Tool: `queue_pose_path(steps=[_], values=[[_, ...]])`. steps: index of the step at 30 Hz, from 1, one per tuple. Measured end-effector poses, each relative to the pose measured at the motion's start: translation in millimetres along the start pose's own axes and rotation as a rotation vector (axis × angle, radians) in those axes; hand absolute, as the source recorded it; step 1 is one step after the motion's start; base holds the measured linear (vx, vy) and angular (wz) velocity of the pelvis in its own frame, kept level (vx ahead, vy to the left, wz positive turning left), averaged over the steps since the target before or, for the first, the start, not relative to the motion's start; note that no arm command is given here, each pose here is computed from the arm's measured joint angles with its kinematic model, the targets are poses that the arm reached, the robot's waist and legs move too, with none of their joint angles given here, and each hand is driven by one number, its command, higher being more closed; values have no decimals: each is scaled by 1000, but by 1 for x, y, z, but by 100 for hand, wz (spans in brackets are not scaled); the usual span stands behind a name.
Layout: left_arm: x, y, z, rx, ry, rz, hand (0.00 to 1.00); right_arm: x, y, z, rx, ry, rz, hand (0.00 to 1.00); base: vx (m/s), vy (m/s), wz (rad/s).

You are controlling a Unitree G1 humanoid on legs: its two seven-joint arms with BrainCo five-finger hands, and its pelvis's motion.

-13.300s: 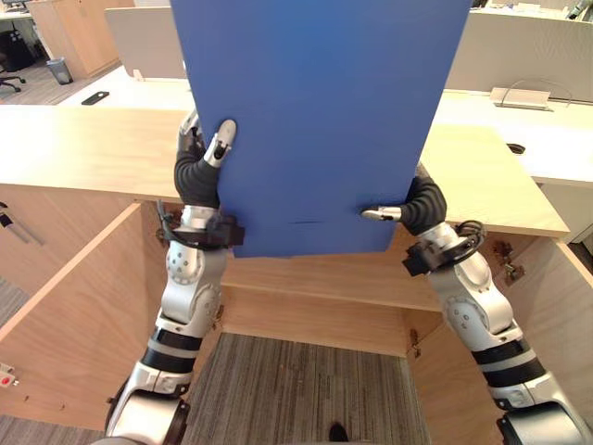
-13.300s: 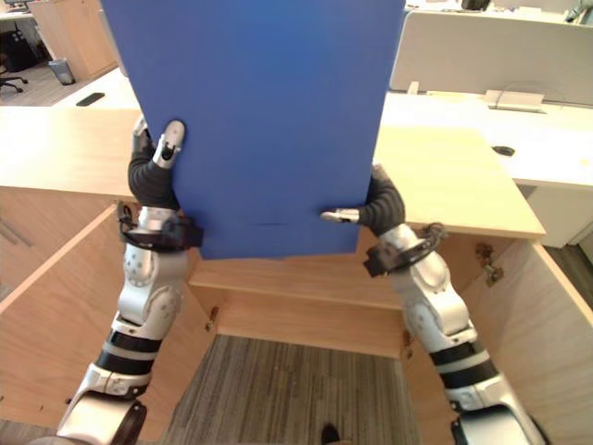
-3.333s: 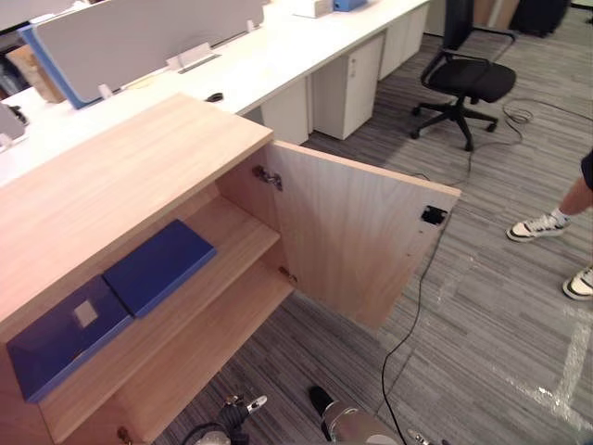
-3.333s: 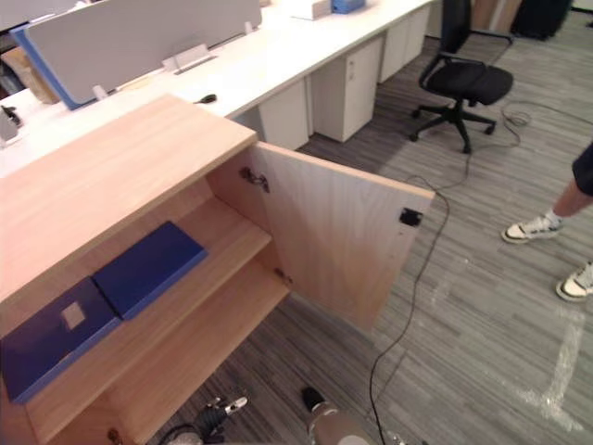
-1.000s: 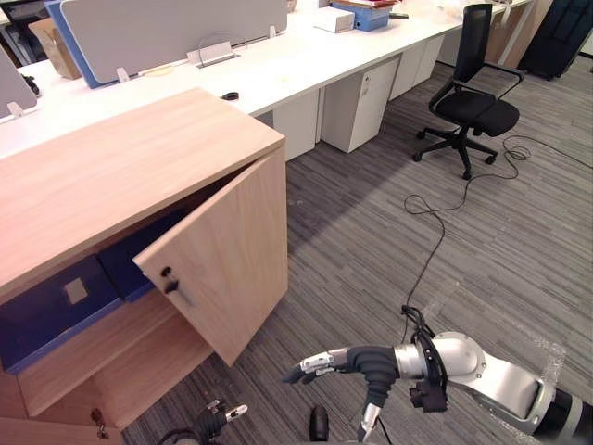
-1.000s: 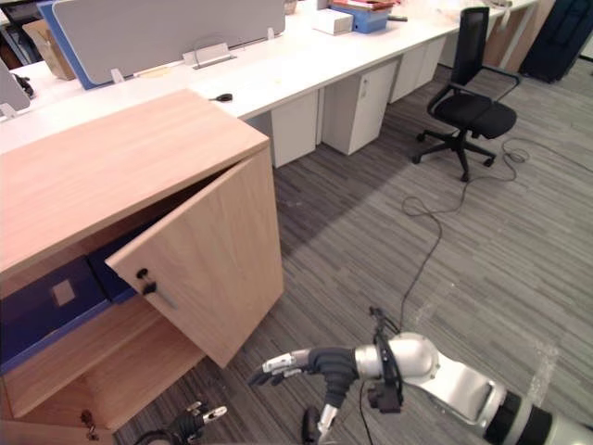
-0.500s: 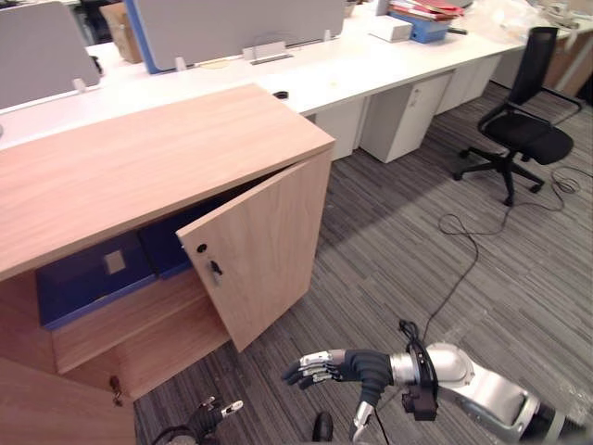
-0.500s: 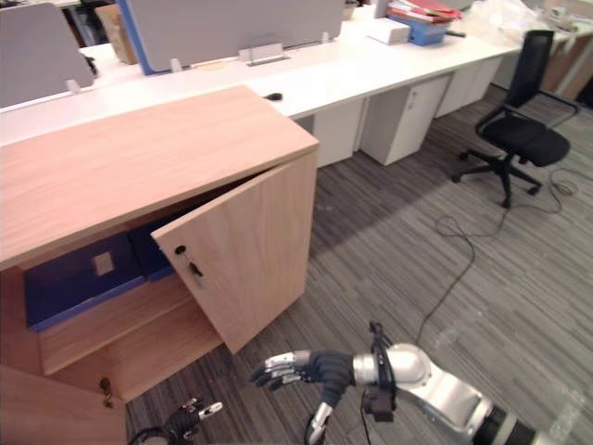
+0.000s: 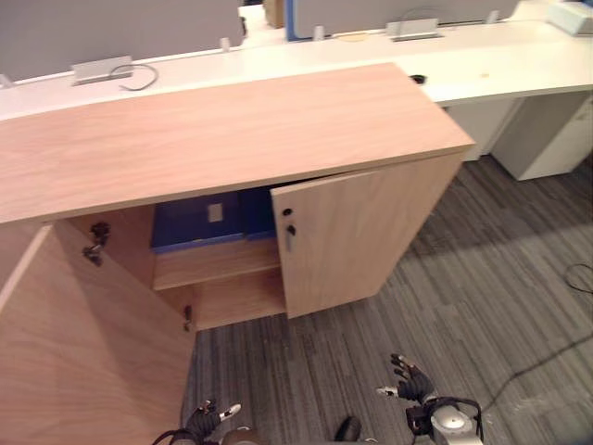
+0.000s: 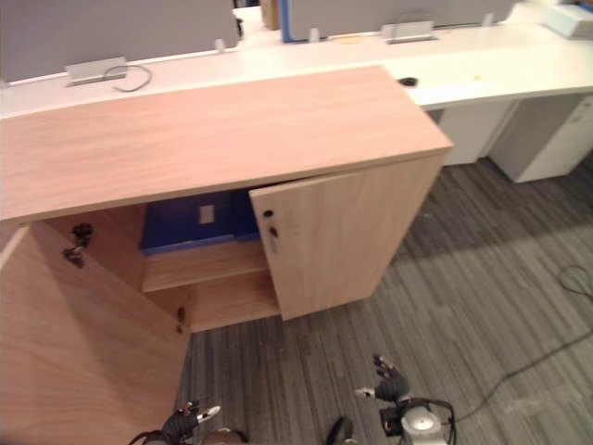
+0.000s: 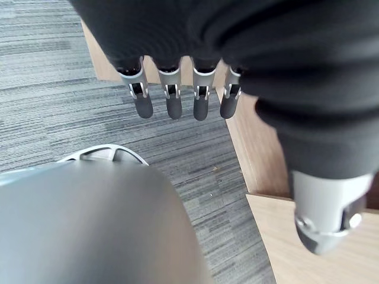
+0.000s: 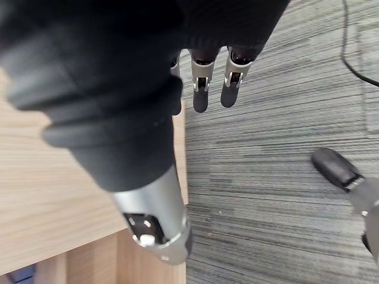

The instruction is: Walk over to the cabinet, pick up the folder, carry it to the office cabinet, place the folder inside the office cabinet, then close the office cabinet door

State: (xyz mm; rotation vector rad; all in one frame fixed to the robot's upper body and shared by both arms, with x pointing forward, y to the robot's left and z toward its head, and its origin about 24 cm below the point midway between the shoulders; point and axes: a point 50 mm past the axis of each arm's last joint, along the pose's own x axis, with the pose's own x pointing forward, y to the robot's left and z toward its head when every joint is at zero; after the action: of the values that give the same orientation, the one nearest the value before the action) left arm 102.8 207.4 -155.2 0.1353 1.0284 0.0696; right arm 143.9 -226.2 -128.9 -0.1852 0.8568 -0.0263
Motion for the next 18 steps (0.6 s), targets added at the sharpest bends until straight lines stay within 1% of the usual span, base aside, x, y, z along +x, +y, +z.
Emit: queue_pose_path(steps=[5, 7, 10, 12, 15, 18], values=[[1, -1, 1, -3, -1, 21, 0, -2, 22, -38, 181, 208, -47, 0, 153, 168, 42], [1, -1, 2, -22, -2, 29, 0, -5, 23, -49, 232, 264, -77, 0, 155, 270, 57], [2, -2, 5, -11, -12, 33, 0, -7, 18, -53, 333, 274, -144, 0, 76, 186, 67], [2, 2, 9, 0, -28, 45, 0, -8, 25, -55, 417, 281, -157, 0, 47, -13, 96], [5, 2, 20, -1, -61, 48, 0, -11, 28, -60, 516, 295, -178, 0, 34, -185, 103], [5, -13, 23, -23, -70, 19, 0, -12, 24, -63, 616, 295, -218, 0, -21, -184, 91]])
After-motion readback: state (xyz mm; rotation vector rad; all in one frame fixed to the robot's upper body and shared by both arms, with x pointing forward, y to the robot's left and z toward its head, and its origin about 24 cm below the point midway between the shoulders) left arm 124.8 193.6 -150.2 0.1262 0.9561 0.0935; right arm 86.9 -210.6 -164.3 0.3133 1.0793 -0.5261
